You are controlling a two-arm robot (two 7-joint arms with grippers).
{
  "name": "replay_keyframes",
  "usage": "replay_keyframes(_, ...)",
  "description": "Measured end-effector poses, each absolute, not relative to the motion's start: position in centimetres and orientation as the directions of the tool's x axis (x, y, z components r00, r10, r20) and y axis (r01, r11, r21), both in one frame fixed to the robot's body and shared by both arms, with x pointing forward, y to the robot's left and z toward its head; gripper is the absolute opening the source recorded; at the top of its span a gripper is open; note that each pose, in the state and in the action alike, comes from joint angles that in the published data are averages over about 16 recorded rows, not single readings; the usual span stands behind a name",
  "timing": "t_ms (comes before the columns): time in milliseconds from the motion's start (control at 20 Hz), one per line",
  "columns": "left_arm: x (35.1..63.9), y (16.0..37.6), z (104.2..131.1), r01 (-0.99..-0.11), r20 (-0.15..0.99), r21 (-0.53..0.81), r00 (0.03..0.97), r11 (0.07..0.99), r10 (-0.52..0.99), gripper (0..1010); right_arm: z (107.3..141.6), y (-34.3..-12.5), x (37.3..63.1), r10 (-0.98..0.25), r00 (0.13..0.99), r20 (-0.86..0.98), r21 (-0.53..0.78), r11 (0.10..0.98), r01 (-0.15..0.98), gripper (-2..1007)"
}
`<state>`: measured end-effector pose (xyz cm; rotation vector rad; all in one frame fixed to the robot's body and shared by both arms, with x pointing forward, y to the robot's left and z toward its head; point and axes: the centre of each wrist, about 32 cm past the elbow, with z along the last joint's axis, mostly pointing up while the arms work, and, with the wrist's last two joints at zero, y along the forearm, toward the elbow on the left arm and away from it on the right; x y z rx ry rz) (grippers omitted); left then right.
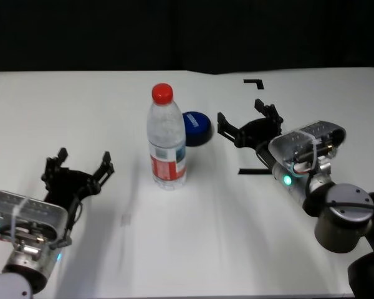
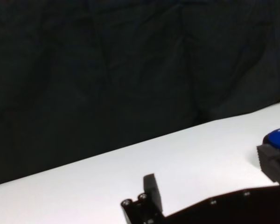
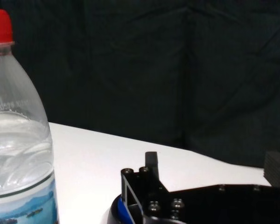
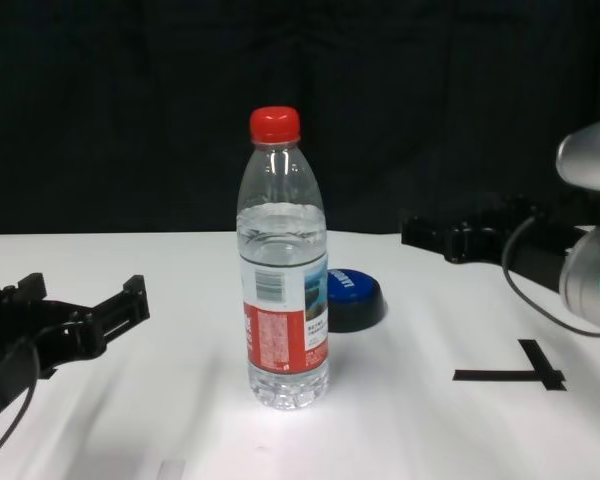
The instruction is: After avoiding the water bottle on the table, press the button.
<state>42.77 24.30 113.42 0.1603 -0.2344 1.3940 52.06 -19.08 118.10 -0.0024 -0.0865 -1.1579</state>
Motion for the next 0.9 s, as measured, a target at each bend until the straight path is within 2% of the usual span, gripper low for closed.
replay_keyframes(900,42.8,24.3,113.4,-0.985,0.257,-0.026,0.158,0.171,0.953,1003,117.5,-19.3,49.3,-0.919,0.391,0.054,0.037,0.393,0.919,1003)
